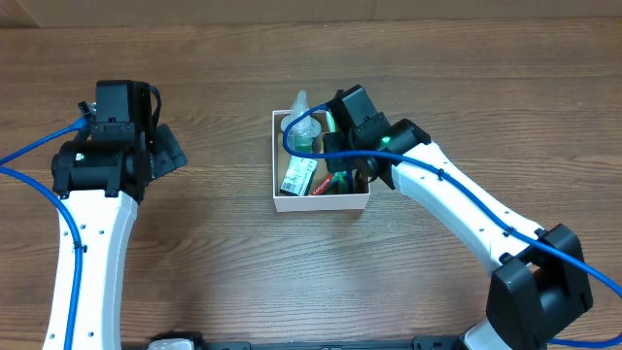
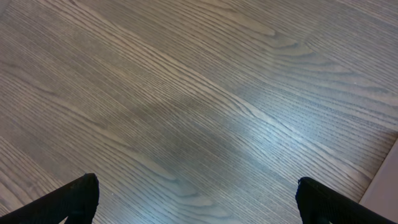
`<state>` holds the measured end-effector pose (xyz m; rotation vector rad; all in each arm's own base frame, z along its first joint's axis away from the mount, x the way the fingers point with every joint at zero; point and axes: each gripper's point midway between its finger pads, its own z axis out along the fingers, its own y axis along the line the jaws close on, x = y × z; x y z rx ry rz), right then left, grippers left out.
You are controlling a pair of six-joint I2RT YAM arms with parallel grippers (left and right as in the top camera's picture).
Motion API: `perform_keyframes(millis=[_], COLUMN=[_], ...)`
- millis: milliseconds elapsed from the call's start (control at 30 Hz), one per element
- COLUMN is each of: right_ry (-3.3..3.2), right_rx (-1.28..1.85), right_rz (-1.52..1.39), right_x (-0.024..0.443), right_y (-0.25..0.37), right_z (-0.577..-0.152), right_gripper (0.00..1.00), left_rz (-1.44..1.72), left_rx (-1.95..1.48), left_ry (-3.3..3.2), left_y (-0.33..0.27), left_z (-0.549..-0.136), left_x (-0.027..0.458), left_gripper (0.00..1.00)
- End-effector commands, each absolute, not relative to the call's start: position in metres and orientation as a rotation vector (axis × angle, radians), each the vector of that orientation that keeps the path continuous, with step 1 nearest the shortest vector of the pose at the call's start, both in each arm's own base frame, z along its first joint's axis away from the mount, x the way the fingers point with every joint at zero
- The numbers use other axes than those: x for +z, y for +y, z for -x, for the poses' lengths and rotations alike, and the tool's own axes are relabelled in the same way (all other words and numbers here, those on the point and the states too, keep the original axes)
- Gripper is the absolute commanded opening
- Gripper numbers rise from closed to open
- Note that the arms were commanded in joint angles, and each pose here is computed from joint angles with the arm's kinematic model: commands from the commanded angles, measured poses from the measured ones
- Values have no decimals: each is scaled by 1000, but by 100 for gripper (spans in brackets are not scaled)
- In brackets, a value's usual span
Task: Pack container
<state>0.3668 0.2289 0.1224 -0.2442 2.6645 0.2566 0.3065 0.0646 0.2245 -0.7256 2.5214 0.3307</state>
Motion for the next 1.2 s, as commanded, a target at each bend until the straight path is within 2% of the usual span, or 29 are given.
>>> perform_keyframes(millis=[0,67,133,167,233,333,467,667,900,1167], right_ry=[2638,2609,2573,2550,2501,2434,2315,2155,2098,2234], right_rx=[249,266,282,297,320,316,292,386,425,361], right_rz=[223,196,157,115,28,-25,-67,-112,-137,-132], right_x=[132,147,168,183,215,258,314,363,364,333], right_y=[225,221,212,205,183,151,113,71,37,28], right_z=[-374,-377,-379,-379,-372,-347,-294,-207,-134,-113], right_gripper=[67,71,79,84,100,100,100,100,100,100], left_rz=[746,746,746,746,746,746,746,746,746,746], left_rx=[344,344,344,344,344,344,344,344,344,344], left_ry=[2497,2497,2497,2497,2497,2497,2497,2497,2497,2497], left_y=[68,68,68,68,68,68,68,68,68,68], left_z=[-308,-308,-308,-308,-308,-308,-308,-308,-308,-308], left_x=[229,229,229,229,229,229,229,229,229,229], left_gripper=[100,100,100,100,100,100,100,100,100,100])
